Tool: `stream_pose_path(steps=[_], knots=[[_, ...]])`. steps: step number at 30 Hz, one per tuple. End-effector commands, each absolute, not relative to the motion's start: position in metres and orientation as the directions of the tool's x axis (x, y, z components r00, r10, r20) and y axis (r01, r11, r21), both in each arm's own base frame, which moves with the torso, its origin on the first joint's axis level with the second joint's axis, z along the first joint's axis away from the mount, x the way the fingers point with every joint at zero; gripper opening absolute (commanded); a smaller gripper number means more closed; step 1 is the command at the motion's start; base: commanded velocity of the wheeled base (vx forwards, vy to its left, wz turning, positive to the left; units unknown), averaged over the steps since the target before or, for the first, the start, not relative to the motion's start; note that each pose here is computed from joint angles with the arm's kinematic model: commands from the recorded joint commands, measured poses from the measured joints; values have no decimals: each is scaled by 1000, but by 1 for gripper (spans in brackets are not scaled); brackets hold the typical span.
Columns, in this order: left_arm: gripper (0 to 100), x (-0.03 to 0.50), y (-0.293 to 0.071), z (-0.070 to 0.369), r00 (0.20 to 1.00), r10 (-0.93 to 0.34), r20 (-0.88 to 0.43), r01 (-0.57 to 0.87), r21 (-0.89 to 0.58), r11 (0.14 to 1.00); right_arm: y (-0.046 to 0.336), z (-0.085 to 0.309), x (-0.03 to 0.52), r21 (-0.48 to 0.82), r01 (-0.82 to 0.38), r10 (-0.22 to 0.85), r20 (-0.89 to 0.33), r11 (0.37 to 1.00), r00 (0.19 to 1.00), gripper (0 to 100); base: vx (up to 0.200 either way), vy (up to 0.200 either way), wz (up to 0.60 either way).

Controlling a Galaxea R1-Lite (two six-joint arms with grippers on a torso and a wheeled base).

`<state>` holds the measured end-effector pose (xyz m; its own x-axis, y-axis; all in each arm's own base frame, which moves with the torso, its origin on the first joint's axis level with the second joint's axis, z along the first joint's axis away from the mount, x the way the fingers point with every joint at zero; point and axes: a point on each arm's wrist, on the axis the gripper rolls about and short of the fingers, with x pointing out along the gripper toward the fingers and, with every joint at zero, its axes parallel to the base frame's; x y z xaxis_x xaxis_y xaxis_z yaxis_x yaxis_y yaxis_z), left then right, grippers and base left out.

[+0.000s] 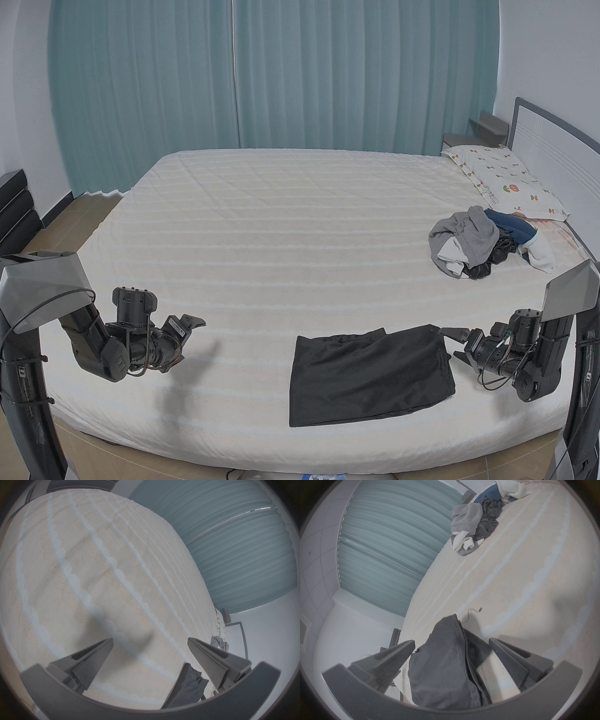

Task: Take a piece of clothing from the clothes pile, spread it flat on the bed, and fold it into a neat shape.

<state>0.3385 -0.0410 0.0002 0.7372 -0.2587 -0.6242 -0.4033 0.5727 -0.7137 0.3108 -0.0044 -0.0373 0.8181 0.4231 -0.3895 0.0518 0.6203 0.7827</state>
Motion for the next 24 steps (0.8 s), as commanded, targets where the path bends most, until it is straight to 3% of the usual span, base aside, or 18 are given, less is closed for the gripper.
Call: stream_pose_path(steps=[1,7,21,22,24], knots=[[100,338,-41,0,736,-259,-626,-405,-713,573,-4,-38,302,764,40,432,-406,644,805,100,-200,0,0],[100,338,-41,0,736,-259,-626,-405,-713,573,-1,-41,299,742,26,439,-423,670,793,100,-200,0,0],[100,338,-41,-1,735,-258,-627,-403,-711,576,12,-54,305,712,-27,472,-437,702,766,100,0,0,0],[100,338,-41,-1,735,-258,-627,-403,-711,576,12,-54,305,712,-28,472,-435,702,766,0,0,0,0],[100,338,-41,-1,735,-258,-627,-403,-711,576,12,-54,304,711,-23,468,-438,703,768,0,0,0,0]])
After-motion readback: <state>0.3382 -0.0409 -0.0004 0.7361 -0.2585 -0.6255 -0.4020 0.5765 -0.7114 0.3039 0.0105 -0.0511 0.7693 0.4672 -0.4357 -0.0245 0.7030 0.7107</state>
